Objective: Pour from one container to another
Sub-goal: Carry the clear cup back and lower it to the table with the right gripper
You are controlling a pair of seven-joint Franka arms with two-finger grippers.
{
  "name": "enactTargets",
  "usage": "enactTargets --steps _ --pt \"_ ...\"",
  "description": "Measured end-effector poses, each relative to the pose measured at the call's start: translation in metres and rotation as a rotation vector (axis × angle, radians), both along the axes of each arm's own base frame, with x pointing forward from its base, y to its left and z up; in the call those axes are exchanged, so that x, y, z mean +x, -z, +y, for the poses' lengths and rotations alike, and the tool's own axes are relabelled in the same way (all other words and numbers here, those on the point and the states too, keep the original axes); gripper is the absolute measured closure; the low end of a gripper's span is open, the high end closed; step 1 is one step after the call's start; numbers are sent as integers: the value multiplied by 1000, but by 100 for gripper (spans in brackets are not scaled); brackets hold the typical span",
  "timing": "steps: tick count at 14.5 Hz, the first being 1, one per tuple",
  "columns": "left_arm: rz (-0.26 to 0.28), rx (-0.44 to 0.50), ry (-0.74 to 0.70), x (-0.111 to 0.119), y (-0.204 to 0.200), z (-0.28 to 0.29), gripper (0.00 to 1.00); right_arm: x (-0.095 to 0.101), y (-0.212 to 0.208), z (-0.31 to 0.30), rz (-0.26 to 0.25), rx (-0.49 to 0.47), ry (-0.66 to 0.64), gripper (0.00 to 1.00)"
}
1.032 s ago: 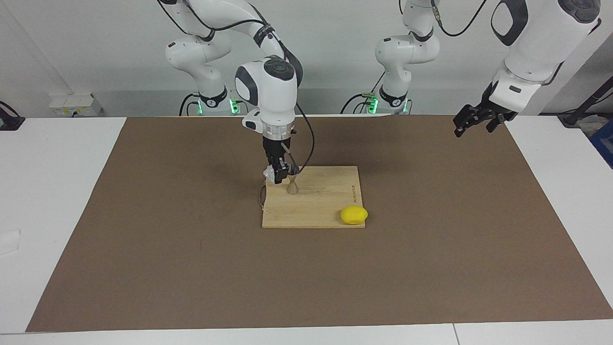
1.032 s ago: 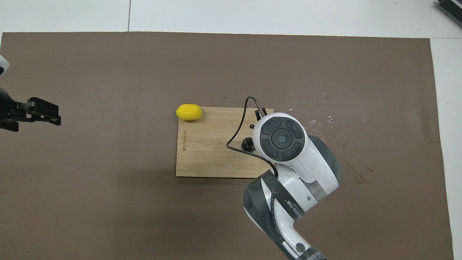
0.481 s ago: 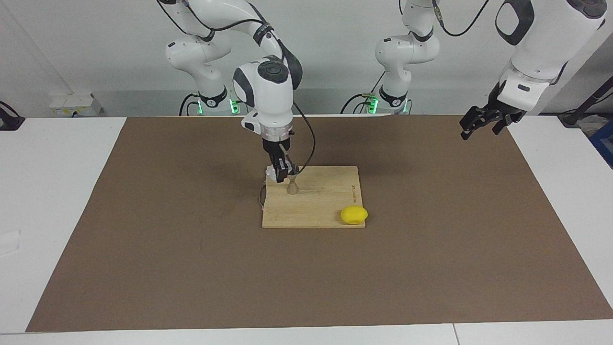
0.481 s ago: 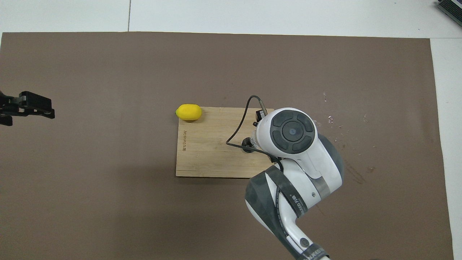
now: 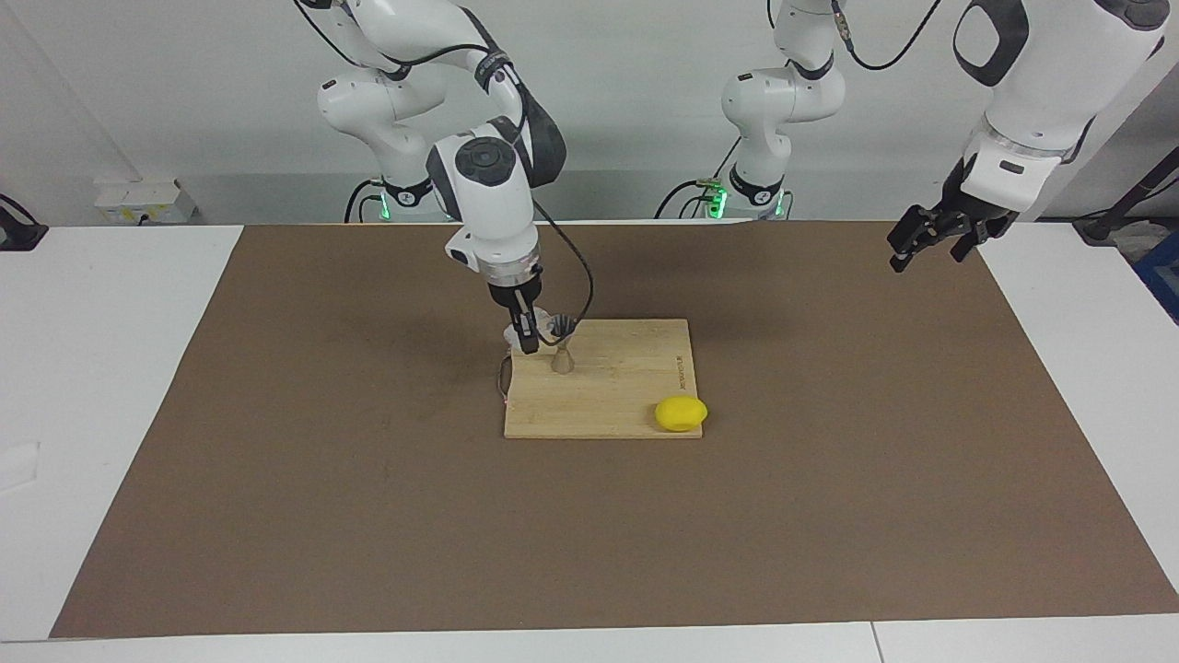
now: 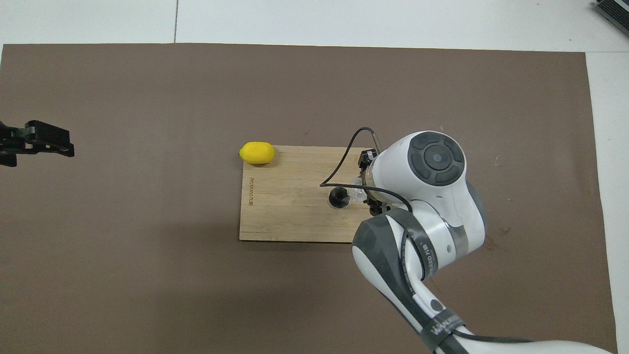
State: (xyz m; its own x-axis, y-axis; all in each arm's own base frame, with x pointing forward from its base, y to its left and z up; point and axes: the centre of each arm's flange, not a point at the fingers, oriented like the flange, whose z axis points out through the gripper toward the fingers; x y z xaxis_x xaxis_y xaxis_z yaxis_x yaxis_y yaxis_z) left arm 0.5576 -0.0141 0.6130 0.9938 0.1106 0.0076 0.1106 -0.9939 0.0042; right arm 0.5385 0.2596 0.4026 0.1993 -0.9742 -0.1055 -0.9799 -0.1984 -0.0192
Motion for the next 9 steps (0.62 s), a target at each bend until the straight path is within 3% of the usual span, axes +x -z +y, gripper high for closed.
enactTargets --steps 5,9 --pt "0 0 0 0 0 0 0 17 35 -93 75 179 32 49" --pt "6 0 3 0 3 -1 0 21 58 -167 82 295 65 49"
